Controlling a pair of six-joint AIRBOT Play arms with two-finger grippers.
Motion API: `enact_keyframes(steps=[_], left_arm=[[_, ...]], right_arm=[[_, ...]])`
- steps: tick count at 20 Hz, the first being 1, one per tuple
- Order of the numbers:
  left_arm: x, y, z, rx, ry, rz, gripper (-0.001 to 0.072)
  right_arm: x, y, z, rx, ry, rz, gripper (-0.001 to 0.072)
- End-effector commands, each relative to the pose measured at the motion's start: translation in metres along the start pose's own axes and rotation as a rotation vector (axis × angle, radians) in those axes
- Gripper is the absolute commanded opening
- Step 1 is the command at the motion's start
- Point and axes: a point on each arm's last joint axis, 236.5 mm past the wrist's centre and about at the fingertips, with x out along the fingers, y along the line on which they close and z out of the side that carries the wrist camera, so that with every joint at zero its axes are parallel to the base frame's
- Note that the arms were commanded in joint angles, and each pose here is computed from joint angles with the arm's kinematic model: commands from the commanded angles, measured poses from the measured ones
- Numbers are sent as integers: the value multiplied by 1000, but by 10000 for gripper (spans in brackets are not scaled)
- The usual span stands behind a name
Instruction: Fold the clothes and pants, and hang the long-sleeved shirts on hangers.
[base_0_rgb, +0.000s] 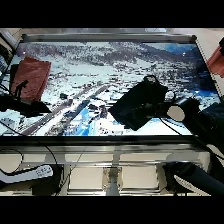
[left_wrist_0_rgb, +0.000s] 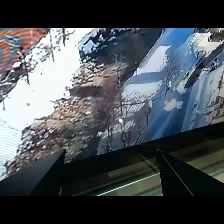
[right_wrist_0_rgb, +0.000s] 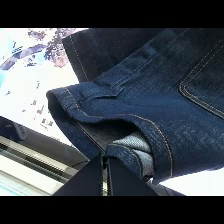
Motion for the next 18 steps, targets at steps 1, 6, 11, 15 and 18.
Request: enact_keyframes(steps=[1,6,11,15,18], left_arm=[[1,1,2,-5,-6,0,644],[-5,70,15,31,-46,280,638],[-62,135,66,54,-240,640,638],[-75,138,111,298,-280,846,637],[-52,125,132,405,-274,863,636]], right_arm=[[0,1,1,0,-3,2,13],[0,1,1,-1,-2,1,13],[0,-1,3,-6,-12,-6,13],[0,-1,3,-5,-10,-5,12],[0,-1,3,-4,-10,-4,13]])
